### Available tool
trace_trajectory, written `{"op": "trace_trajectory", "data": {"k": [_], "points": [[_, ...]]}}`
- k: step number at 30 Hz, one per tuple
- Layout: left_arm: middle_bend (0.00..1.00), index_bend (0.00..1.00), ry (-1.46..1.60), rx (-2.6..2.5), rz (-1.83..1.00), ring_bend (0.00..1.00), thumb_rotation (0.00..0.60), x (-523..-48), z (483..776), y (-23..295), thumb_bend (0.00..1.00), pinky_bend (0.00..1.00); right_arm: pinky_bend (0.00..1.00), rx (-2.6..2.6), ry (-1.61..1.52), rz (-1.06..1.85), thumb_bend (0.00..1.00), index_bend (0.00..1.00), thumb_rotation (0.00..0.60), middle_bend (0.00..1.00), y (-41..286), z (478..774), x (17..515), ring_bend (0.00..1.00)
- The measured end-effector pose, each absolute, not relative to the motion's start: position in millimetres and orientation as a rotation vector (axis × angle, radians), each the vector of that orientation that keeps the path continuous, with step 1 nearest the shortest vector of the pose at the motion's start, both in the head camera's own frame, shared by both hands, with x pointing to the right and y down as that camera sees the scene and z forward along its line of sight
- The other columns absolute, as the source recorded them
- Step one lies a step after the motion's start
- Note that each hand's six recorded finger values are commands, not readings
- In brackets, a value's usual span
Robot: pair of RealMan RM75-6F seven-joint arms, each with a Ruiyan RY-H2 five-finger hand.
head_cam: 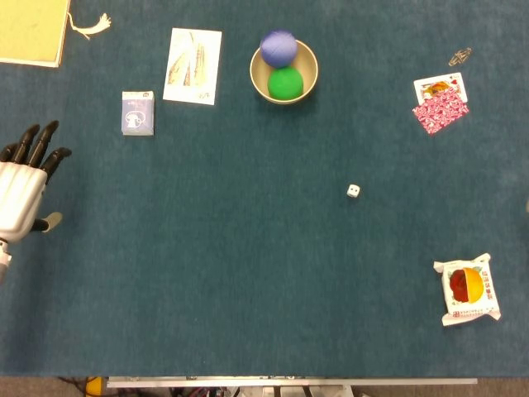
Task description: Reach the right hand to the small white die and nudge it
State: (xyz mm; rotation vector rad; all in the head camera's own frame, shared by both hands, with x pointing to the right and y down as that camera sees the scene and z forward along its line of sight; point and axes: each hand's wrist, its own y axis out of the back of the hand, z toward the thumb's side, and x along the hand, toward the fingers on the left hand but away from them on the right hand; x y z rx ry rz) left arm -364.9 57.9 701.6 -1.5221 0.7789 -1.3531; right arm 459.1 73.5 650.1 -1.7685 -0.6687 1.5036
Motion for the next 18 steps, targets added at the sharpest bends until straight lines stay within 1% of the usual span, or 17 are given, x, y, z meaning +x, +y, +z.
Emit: {"op": "trace_trajectory", "data": {"k": [2, 4, 5, 7, 8, 9, 10, 13, 16, 18], "points": [[0.00, 0.21, 0.782, -1.524, -1.350, 0.00, 0.600, -364.9, 701.1, 56.9, 0.02, 0.24, 0.79, -1.787, -0.653, 1.497, 0.39, 0.45, 0.600, 0.69, 72.0, 654.0, 453.5, 0.72], [0.00, 0.21, 0.784, -1.525, -1.350, 0.00, 0.600, -365.5, 701.0, 56.6, 0.02, 0.24, 0.87, -1.809, -0.628, 1.492, 0.41, 0.45, 0.600, 0.79, 70.6, 659.8, 446.7, 0.82], [0.00, 0.21, 0.786, -1.526, -1.350, 0.00, 0.600, -366.0, 701.0, 56.6, 0.02, 0.24, 0.89, -1.818, -0.615, 1.491, 0.42, 0.45, 0.600, 0.83, 70.1, 662.7, 443.5, 0.85], [0.00, 0.21, 0.791, -1.527, -1.349, 0.00, 0.600, -367.0, 700.8, 56.7, 0.02, 0.24, 0.96, -1.840, -0.587, 1.484, 0.50, 0.44, 0.600, 0.93, 68.8, 669.8, 435.1, 0.93], [0.00, 0.22, 0.793, -1.528, -1.351, 0.00, 0.600, -368.0, 700.8, 57.0, 0.02, 0.24, 0.98, -1.850, -0.578, 1.480, 0.53, 0.44, 0.600, 0.96, 68.1, 672.8, 431.4, 0.96], [0.00, 0.22, 0.794, -1.528, -1.353, 0.00, 0.600, -368.9, 701.0, 57.5, 0.02, 0.24, 1.00, -1.862, -0.568, 1.475, 0.58, 0.43, 0.600, 0.99, 67.0, 676.7, 427.0, 0.98], [0.00, 0.21, 0.795, -1.529, -1.355, 0.00, 0.600, -369.8, 701.1, 58.1, 0.02, 0.24, 1.00, -1.870, -0.564, 1.471, 0.64, 0.43, 0.600, 1.00, 65.9, 679.5, 423.8, 1.00], [0.00, 0.21, 0.801, -1.526, -1.354, 0.00, 0.600, -371.1, 699.9, 58.3, 0.02, 0.24, 1.00, -1.895, -0.561, 1.455, 0.77, 0.42, 0.600, 1.00, 60.2, 687.4, 414.2, 1.00], [0.00, 0.21, 0.806, -1.524, -1.351, 0.00, 0.600, -371.5, 698.5, 57.9, 0.02, 0.24, 1.00, -1.916, -0.570, 1.441, 0.86, 0.42, 0.600, 1.00, 52.8, 692.3, 406.8, 1.00], [0.00, 0.22, 0.807, -1.523, -1.351, 0.00, 0.600, -372.0, 697.8, 58.0, 0.02, 0.24, 1.00, -1.925, -0.578, 1.430, 0.90, 0.42, 0.600, 1.00, 47.4, 694.1, 402.3, 1.00]]}}
